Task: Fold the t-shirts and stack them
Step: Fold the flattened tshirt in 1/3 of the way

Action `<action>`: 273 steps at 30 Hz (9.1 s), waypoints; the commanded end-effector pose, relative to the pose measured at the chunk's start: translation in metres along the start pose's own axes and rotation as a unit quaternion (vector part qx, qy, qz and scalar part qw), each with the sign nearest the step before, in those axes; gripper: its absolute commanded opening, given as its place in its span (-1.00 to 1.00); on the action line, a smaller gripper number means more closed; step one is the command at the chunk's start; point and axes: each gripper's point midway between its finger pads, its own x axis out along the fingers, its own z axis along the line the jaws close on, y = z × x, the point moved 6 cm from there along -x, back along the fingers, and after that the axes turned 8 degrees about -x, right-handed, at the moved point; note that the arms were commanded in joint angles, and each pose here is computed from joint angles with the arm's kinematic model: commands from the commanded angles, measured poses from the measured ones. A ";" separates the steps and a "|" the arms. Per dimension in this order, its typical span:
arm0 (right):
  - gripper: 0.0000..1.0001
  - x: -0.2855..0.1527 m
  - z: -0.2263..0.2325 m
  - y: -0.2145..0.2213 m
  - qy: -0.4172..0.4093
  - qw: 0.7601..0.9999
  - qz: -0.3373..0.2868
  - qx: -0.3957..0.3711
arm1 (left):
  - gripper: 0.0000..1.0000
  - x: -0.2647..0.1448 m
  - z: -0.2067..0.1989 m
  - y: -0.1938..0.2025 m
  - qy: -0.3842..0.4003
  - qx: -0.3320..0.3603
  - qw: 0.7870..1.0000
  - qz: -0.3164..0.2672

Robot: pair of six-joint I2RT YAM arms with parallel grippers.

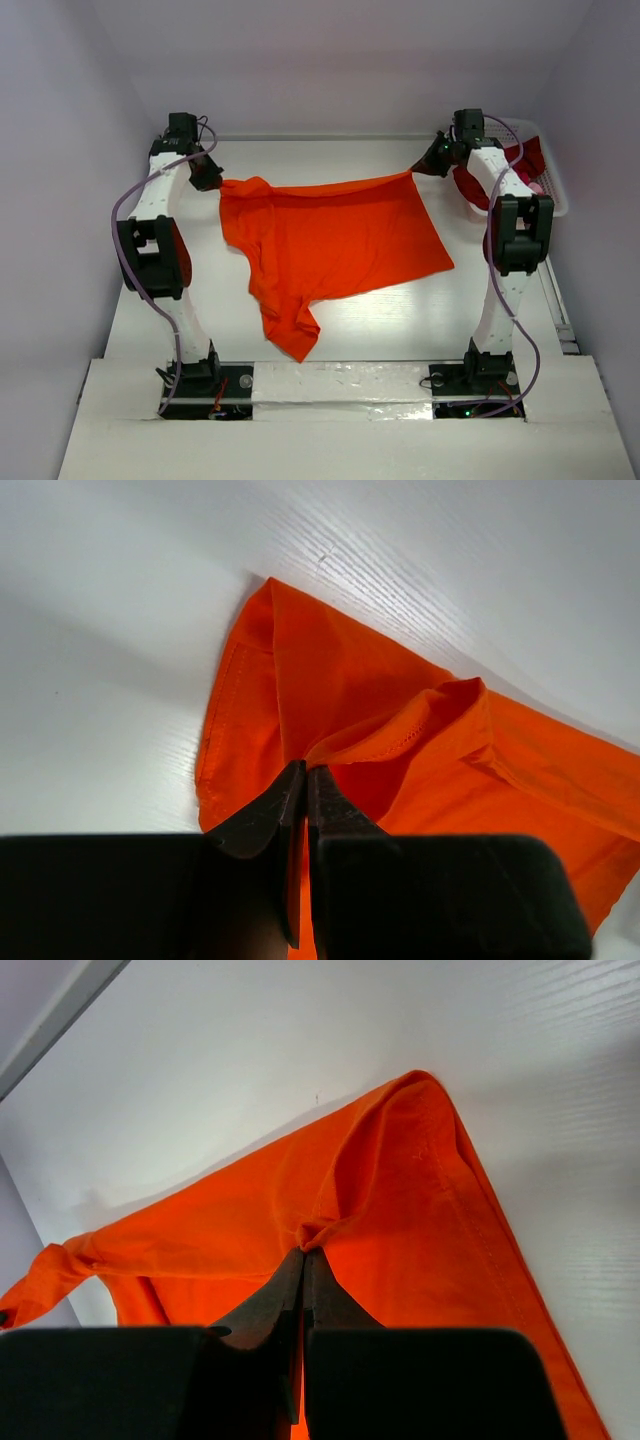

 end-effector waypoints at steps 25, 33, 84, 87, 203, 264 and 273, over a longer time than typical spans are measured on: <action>-1.00 -0.029 0.010 -0.008 -0.012 0.999 -0.040 -0.010 | -1.00 -0.051 0.018 0.014 -0.002 0.005 1.000 -0.020; -1.00 -0.034 0.012 -0.007 -0.014 0.999 -0.043 -0.008 | -1.00 -0.051 0.032 0.029 -0.012 0.007 1.000 -0.009; 1.00 -0.058 0.001 0.034 0.055 0.996 -0.064 0.014 | -0.10 -0.034 0.067 0.083 -0.036 0.014 0.999 0.033; 0.98 -0.062 0.007 0.035 0.053 0.996 -0.067 0.008 | -0.44 -0.034 0.051 0.073 -0.008 0.006 1.000 0.030; -1.00 -0.014 0.088 0.126 -0.023 0.985 0.087 -0.148 | -1.00 0.023 0.002 0.144 0.006 0.067 0.997 0.044; -1.00 -0.038 -0.004 0.267 0.041 0.981 0.155 -0.111 | -1.00 0.118 -0.013 0.116 -0.019 0.090 0.993 0.078; -1.00 -0.045 0.018 0.242 0.029 0.984 0.124 -0.121 | -1.00 0.071 -0.039 0.087 0.010 0.082 0.996 0.029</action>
